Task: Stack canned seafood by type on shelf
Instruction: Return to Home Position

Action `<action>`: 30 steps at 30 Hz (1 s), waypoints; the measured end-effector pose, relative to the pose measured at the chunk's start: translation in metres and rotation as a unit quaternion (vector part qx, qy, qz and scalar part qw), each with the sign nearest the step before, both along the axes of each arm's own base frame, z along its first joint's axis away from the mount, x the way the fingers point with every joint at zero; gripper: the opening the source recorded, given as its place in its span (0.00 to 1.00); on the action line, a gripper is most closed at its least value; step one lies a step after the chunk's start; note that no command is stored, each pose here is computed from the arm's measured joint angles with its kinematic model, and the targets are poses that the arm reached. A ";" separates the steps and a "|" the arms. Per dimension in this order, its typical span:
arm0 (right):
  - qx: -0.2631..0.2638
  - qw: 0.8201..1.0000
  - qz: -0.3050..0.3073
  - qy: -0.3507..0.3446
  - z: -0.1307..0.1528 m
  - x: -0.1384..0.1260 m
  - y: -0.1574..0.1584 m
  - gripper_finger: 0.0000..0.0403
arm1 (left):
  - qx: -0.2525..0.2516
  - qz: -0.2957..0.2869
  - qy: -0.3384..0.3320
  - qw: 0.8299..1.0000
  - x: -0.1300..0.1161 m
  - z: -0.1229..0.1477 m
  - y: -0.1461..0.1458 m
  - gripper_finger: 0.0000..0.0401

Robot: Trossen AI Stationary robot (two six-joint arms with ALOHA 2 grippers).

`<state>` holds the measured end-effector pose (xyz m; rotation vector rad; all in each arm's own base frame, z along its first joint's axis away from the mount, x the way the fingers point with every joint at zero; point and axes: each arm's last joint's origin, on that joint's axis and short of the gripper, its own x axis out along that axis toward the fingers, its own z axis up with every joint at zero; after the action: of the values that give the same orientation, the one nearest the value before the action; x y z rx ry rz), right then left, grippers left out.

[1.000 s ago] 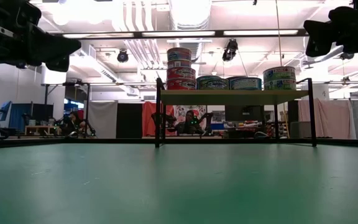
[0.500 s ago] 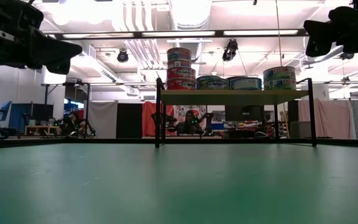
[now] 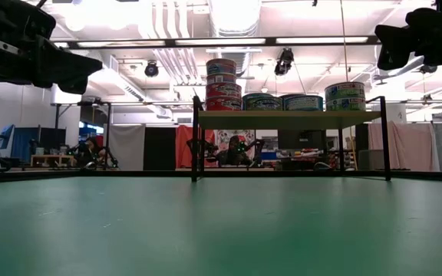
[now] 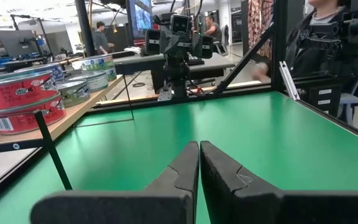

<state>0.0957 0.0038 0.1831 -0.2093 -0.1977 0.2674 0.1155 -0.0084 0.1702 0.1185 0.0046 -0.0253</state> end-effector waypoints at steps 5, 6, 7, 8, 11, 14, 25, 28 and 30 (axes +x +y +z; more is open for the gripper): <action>0.000 1.000 0.000 0.000 0.000 0.000 0.000 0.54 | 0.000 0.000 0.005 1.000 0.001 -0.001 0.000 0.00; 0.000 1.000 0.000 0.000 0.000 0.000 0.000 0.54 | 0.001 0.000 0.005 1.000 0.001 -0.001 0.000 0.00; 0.000 1.000 0.000 0.000 0.000 0.000 0.000 0.54 | 0.001 0.000 0.006 1.000 0.001 -0.001 0.000 0.00; 0.000 1.000 0.000 0.000 0.000 0.000 0.000 0.54 | 0.001 0.000 0.007 1.000 0.001 -0.001 0.000 0.00; 0.000 1.000 0.000 0.000 0.000 0.000 0.000 0.54 | 0.001 0.000 0.010 1.000 0.001 -0.002 0.000 0.00; 0.000 1.000 0.000 0.000 0.000 0.000 0.000 0.54 | 0.001 0.000 0.013 1.000 0.002 -0.002 0.000 0.00; 0.000 1.000 0.000 0.000 0.000 0.000 0.000 0.54 | 0.002 0.000 0.021 1.000 0.003 -0.004 0.000 0.00; 0.000 1.000 0.000 0.000 0.000 0.000 0.000 0.54 | 0.002 0.000 0.023 1.000 0.003 -0.005 0.000 0.00; 0.000 1.000 0.000 0.000 0.000 0.000 0.000 0.54 | 0.002 0.000 0.024 1.000 0.003 -0.005 0.000 0.00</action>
<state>0.0957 0.0038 0.1830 -0.2095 -0.1976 0.2672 0.1187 -0.0087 0.1654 0.1224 0.0533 -0.0284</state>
